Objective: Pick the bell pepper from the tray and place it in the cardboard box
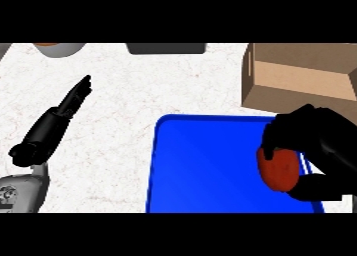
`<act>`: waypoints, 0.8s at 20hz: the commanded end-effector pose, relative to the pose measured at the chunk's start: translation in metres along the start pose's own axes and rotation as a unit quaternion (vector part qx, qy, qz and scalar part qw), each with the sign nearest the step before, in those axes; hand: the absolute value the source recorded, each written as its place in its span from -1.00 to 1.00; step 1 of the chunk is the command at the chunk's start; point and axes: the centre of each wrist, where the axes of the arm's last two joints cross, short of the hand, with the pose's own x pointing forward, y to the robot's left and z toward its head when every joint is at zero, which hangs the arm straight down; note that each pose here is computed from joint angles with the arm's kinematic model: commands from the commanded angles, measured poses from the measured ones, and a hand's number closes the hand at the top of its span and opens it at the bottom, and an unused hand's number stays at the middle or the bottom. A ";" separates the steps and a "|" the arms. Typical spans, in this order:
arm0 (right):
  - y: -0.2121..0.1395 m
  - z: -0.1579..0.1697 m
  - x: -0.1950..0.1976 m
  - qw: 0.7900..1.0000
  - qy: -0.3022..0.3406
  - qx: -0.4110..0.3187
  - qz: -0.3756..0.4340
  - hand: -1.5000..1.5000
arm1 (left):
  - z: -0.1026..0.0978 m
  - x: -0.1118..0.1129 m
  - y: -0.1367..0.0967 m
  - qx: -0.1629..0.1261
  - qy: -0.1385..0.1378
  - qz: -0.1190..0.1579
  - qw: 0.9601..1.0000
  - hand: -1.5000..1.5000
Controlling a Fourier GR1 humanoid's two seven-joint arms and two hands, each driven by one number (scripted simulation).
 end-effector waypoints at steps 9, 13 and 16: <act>-0.102 -0.029 -0.087 0.975 0.183 -0.116 -0.048 1.00 | -0.017 0.013 -0.011 -0.008 -0.014 -0.002 1.000 0.00; -0.097 -0.027 -0.123 0.973 0.207 -0.103 0.021 1.00 | -0.015 0.018 -0.007 -0.010 -0.014 0.003 1.000 0.00; -0.087 -0.015 -0.153 0.972 0.231 -0.034 0.025 1.00 | -0.009 0.007 -0.004 -0.014 -0.017 0.008 1.000 0.00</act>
